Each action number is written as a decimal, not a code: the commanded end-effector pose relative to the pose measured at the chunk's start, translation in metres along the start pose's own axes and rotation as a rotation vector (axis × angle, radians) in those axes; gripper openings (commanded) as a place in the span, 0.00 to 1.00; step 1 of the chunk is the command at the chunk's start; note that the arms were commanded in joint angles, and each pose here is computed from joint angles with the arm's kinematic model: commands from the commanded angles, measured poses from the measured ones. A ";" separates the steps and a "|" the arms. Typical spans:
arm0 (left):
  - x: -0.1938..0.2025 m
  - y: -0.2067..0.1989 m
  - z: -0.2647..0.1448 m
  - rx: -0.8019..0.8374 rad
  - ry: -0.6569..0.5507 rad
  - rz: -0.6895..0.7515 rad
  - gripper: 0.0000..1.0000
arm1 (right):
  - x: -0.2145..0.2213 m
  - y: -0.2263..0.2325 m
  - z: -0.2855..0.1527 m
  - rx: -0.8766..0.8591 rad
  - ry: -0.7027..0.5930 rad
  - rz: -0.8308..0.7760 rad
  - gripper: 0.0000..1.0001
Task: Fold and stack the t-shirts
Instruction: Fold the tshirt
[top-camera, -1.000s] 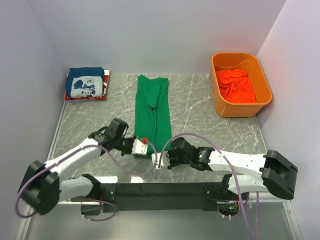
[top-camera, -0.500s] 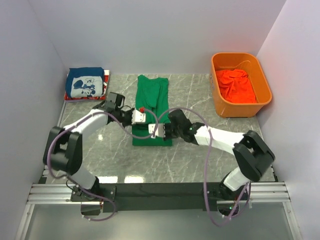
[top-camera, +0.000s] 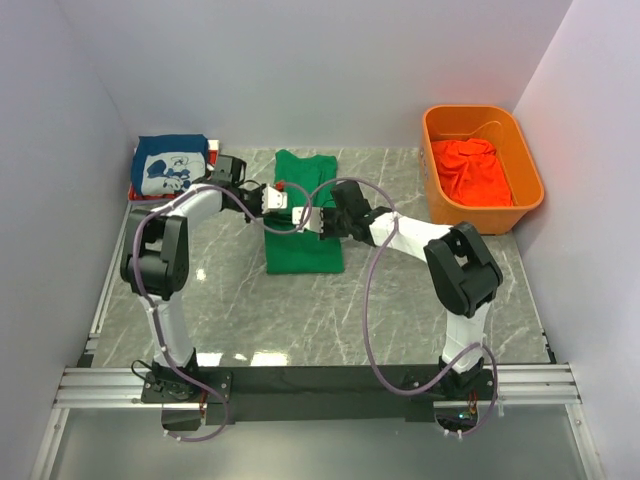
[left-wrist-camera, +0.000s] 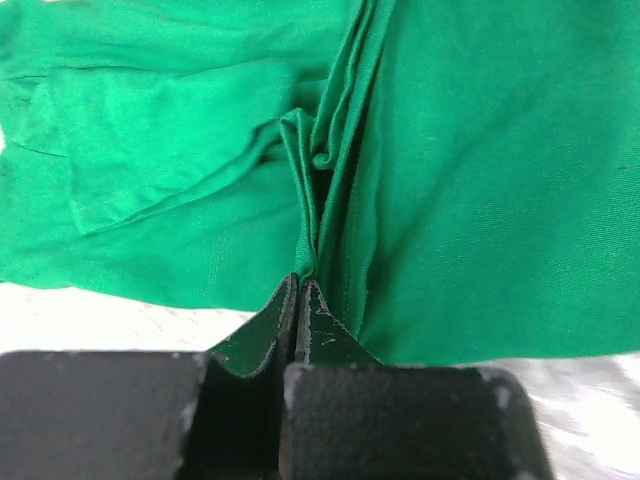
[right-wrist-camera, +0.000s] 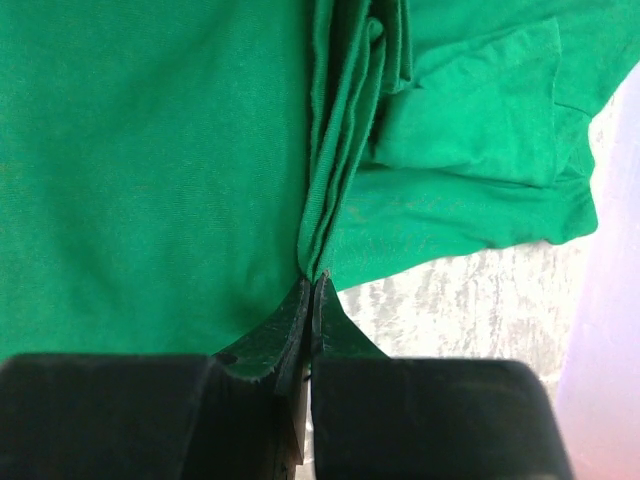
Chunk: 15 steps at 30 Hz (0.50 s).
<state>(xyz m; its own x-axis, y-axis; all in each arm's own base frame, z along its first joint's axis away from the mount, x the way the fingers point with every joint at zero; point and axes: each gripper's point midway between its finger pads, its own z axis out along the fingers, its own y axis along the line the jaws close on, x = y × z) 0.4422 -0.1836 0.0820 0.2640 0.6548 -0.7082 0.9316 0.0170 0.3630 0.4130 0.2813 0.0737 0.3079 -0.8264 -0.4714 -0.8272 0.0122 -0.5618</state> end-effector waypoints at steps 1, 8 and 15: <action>-0.009 0.023 0.001 -0.015 -0.043 0.065 0.01 | -0.002 -0.021 0.002 0.022 -0.011 -0.017 0.00; 0.007 0.029 0.017 0.006 -0.031 0.051 0.12 | 0.007 -0.024 0.014 0.017 0.023 -0.011 0.09; 0.002 0.048 -0.014 -0.080 -0.038 -0.079 0.47 | -0.005 -0.071 -0.019 0.204 0.021 0.124 0.59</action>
<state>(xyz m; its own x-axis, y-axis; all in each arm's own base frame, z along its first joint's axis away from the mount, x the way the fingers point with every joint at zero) 0.4728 -0.1818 0.0637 0.2178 0.6568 -0.7220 0.9425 0.0504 0.3303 0.4374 0.2721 0.0603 0.2149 -0.8644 -0.4546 -0.8305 0.0832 -0.5507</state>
